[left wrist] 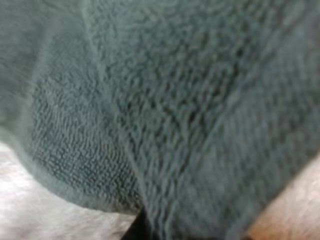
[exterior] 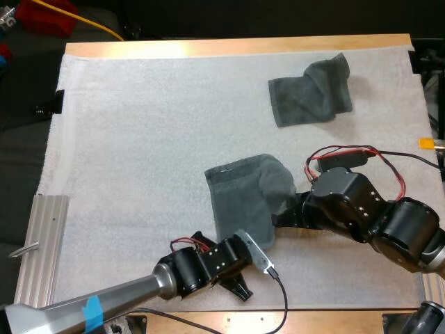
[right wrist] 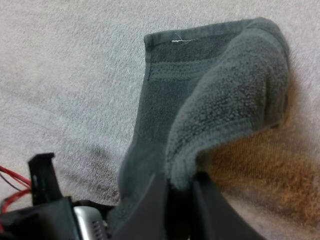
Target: Pick towel from pile, fold and stack
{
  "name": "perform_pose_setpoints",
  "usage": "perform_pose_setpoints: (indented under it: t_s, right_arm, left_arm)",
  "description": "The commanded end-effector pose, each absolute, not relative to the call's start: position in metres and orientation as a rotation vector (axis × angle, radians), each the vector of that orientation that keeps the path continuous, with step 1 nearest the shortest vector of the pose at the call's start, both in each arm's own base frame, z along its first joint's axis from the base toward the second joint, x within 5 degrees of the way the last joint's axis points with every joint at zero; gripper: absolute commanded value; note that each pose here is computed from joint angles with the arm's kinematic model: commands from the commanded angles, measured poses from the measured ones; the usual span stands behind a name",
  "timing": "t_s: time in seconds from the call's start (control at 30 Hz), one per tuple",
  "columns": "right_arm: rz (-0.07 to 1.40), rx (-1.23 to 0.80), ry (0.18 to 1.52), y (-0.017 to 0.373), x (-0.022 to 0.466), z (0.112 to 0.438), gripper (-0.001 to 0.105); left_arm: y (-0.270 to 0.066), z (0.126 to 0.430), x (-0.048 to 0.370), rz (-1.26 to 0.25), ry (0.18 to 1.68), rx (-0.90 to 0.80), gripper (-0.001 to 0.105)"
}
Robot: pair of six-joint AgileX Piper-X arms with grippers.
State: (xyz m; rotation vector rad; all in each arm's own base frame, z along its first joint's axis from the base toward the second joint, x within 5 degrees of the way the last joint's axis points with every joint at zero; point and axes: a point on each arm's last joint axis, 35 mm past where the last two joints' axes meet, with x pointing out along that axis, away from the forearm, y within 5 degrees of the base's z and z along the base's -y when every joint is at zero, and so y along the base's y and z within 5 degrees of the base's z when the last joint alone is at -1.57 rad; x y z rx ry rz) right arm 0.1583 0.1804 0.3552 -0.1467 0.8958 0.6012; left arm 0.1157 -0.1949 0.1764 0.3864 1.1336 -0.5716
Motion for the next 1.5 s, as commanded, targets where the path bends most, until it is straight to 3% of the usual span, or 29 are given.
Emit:
perform_pose_setpoints:
  t_s: [0.0, 0.23, 0.5, 0.8, 1.27, 1.47]
  right_arm:
    - [0.595, -0.144, 0.874, 0.179, 0.157, 0.361, 0.000]
    - [0.563, -0.159, 0.859, 0.178, 0.158, 0.361, 0.000]
    - [0.593, -0.202, 0.847, 0.178, 0.157, 0.361, 0.000]
    - [0.625, -0.228, 0.858, 0.164, 0.135, 0.376, 0.000]
    - [0.625, -0.320, 0.956, 0.147, 0.094, 0.399, 0.000]
    - [0.601, -0.381, 1.047, 0.143, 0.089, 0.392, 0.000]
  left_arm:
    - [-0.193, 0.187, 0.116, -0.551, 1.093, 0.434, 0.000]
    - [-0.184, 0.221, 0.112, -0.557, 1.061, 0.475, 0.000]
    - [-0.169, 0.294, 0.105, -0.618, 0.957, 0.455, 0.000]
    - [-0.162, 0.343, 0.101, -0.653, 0.936, 0.505, 0.000]
    - [-0.152, 0.364, 0.088, -0.802, 1.075, 0.501, 0.000]
    - [-0.152, 0.364, 0.089, -0.774, 1.060, 0.515, 0.000]
